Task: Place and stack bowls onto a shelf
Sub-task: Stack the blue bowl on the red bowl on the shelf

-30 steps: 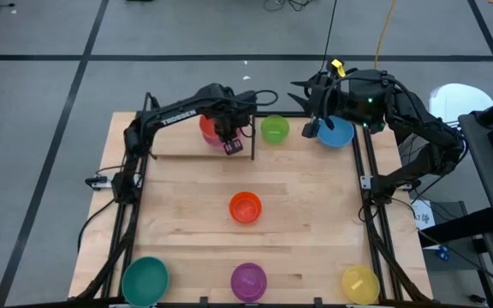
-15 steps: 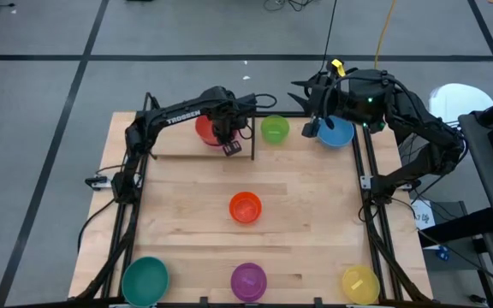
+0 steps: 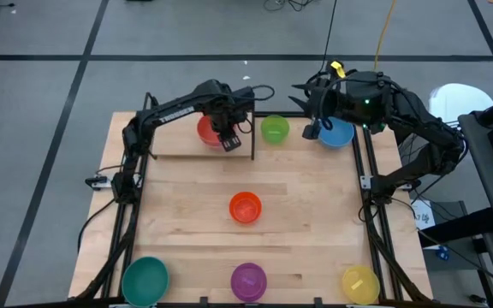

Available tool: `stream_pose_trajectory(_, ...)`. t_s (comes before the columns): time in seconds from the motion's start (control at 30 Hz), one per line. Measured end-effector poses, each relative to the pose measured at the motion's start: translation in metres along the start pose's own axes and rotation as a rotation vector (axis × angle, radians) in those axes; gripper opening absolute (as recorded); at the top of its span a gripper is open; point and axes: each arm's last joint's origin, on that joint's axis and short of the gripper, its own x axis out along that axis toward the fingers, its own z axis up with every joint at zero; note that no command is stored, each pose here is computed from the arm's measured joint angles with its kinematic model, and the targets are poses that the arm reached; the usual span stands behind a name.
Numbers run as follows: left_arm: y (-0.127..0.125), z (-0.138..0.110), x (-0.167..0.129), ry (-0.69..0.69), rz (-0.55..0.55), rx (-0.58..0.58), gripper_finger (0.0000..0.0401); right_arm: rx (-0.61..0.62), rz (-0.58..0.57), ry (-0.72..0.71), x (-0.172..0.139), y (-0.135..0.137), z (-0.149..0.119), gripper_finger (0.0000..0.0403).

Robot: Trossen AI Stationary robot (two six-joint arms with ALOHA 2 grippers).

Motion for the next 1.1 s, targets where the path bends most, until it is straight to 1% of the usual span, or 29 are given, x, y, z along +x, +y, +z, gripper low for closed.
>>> stream_pose_trajectory(0.1,0.001,-0.009,-0.035,-0.114,-0.005,-0.009,0.0114,0.122,-0.05,0.087,0.002,-0.003,-0.009,0.011)
stream_pose_trajectory(0.2,0.003,-0.025,-0.073,-0.239,-0.011,-0.033,0.0115,0.25,-0.129,0.201,0.004,-0.009,-0.022,0.011)
stream_pose_trajectory(0.33,0.007,-0.053,-0.12,-0.428,-0.019,-0.073,0.0115,0.388,-0.198,0.333,0.008,-0.019,-0.041,0.011)
stream_pose_trajectory(0.4,0.01,-0.068,-0.14,-0.512,-0.016,-0.104,0.0115,0.453,-0.245,0.387,0.016,-0.023,-0.053,0.011)
stream_pose_trajectory(0.47,0.011,-0.084,-0.156,-0.576,-0.014,-0.128,0.0115,0.499,-0.262,0.447,0.025,-0.025,-0.066,0.011)
stream_pose_trajectory(0.53,0.012,-0.098,-0.17,-0.628,-0.017,-0.151,0.0115,0.54,-0.22,0.503,0.034,-0.027,-0.08,0.011)
stream_pose_trajectory(0.63,0.014,-0.118,-0.185,-0.683,-0.021,-0.18,0.0115,0.628,-0.115,0.576,0.049,-0.027,-0.103,0.011)
stream_pose_trajectory(0.73,0.015,-0.135,-0.197,-0.727,-0.012,-0.214,0.0115,0.716,-0.089,0.68,0.063,-0.027,-0.133,0.0109)
stream_pose_trajectory(0.8,0.015,-0.144,-0.203,-0.752,-0.015,-0.227,0.0115,0.8,-0.074,0.755,0.071,-0.028,-0.156,0.0109)
stream_pose_trajectory(0.87,0.016,-0.15,-0.207,-0.768,-0.02,-0.238,0.0115,0.883,-0.049,0.823,0.076,-0.029,-0.179,0.0109)
stream_pose_trajectory(0.93,0.016,-0.154,-0.21,-0.778,-0.021,-0.239,0.0115,0.949,-0.024,0.86,0.082,-0.028,-0.199,0.0109)
stream_pose_trajectory(1.03,0.016,-0.156,-0.21,-0.779,-0.023,-0.244,0.0115,1.029,0.051,0.853,0.091,-0.025,-0.224,0.0109)
stream_pose_trajectory(1.1,0.016,-0.156,-0.209,-0.769,-0.023,-0.247,0.0115,1.056,0.099,0.852,0.095,-0.021,-0.238,0.0109)
